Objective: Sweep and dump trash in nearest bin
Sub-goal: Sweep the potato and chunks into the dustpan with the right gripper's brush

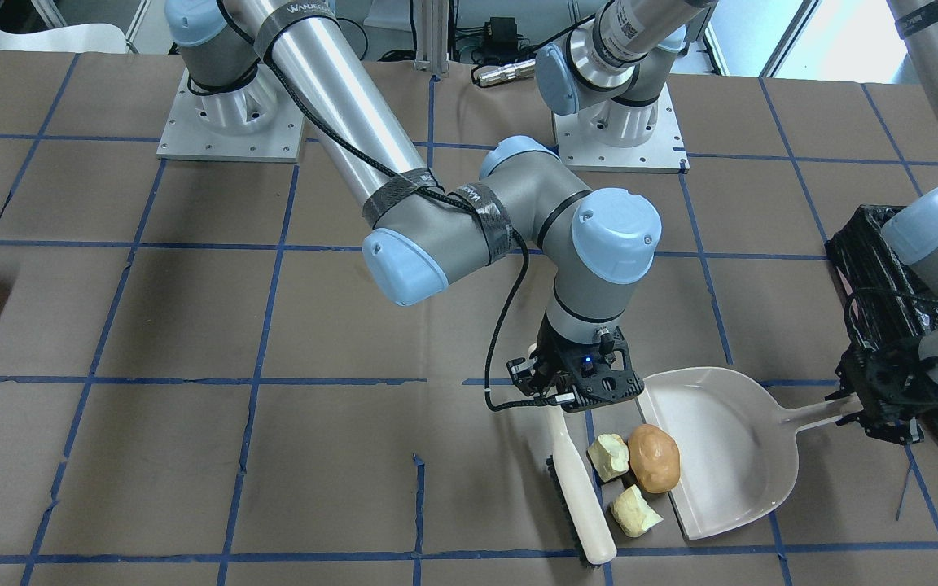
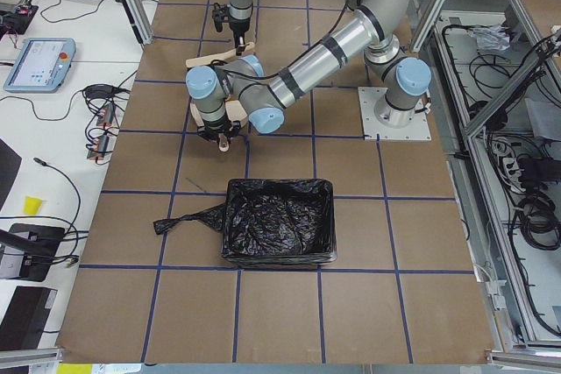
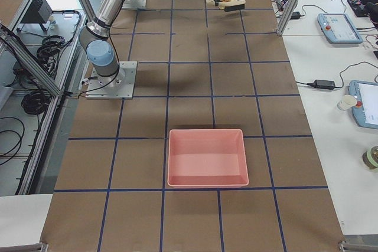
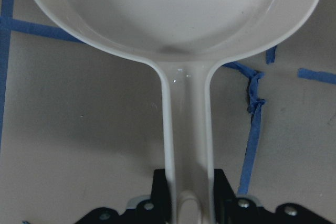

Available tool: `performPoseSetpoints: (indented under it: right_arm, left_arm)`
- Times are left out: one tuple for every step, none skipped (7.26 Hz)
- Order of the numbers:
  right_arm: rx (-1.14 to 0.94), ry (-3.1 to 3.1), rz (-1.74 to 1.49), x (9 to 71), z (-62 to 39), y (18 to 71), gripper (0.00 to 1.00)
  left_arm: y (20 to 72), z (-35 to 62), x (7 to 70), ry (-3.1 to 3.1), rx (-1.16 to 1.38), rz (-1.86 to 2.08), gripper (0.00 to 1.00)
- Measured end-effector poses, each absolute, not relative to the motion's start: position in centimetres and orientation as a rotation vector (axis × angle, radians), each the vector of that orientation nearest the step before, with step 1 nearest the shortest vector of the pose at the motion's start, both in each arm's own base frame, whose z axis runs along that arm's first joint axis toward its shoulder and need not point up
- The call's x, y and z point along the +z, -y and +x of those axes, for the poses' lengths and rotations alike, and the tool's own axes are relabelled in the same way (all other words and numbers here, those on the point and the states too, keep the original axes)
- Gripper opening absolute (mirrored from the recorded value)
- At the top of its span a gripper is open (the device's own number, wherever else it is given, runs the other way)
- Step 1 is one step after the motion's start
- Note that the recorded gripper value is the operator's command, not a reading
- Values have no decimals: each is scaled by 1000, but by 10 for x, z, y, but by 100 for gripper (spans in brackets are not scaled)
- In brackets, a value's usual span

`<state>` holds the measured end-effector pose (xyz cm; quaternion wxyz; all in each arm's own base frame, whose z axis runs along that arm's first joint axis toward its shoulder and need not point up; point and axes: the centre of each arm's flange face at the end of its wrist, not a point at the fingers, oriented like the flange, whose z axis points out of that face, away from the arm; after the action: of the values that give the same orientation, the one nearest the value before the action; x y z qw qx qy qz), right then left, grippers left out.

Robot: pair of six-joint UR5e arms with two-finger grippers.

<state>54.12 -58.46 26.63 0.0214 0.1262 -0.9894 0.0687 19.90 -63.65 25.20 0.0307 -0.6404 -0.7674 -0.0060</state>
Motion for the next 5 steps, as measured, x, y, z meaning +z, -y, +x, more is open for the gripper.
performPoseSetpoints:
  right_arm:
    - [207,3068,399,263,544,583,17]
    - [202,3069,413,259,553,576,17]
    - [197,3068,429,255,561,568,17]
    - [192,3066,445,252,569,561,17]
    - [188,3069,446,250,577,552,17]
  left_arm:
    - [637,199,252,2365,-18,-1974,7]
    - [636,199,253,2365,-18,-1975,7]
    - [636,199,253,2366,-18,-1976,7]
    - [636,198,254,2366,-17,-1976,7]
    - [636,198,255,2368,-16,-1977,7]
